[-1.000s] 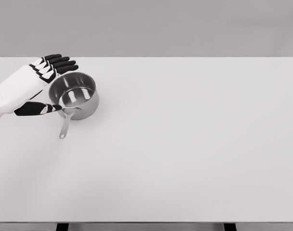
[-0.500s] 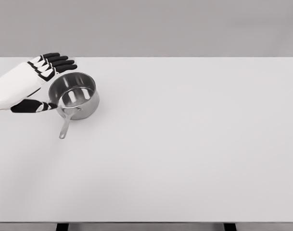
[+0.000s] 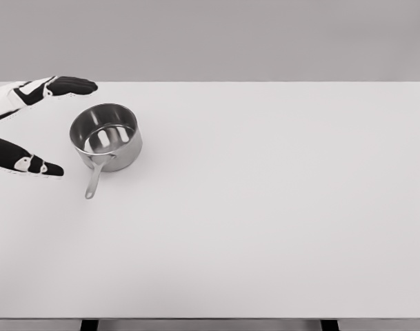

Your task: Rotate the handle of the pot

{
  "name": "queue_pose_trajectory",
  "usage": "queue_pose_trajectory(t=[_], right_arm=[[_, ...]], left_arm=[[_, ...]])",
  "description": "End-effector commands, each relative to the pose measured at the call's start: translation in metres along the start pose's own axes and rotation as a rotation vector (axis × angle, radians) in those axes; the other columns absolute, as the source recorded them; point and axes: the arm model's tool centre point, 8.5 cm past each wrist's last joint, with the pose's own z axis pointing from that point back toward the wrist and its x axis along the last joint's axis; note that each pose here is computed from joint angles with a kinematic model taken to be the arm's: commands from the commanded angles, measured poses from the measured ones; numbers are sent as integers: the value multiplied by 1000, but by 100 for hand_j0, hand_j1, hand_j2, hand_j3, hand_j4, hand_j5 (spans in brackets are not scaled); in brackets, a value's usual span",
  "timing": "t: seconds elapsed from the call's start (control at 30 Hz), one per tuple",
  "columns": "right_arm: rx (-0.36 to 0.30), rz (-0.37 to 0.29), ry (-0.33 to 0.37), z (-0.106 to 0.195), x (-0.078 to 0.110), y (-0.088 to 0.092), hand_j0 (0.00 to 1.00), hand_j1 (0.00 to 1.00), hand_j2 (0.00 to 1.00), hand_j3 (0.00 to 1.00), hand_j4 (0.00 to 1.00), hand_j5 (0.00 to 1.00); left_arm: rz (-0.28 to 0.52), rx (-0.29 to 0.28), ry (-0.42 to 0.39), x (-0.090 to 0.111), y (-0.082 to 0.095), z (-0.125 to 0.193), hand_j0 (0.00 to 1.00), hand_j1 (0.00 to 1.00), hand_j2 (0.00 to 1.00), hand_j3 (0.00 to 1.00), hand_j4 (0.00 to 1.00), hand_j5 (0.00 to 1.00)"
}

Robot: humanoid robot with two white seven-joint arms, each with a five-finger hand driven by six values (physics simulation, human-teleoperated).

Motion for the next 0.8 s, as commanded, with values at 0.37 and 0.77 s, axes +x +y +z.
queue_pose_trajectory(t=[0.37,0.77], right_arm=[[1,-1,1,0,0,0,100,100,100,100,100,100],[0,1,1,0,0,0,100,100,100,100,100,100]], left_arm=[[338,-147,-89,-29,-109,-44,100,100,100,100,100,100],[459,-147,-96,-32,-146,-43,100,100,100,100,100,100]])
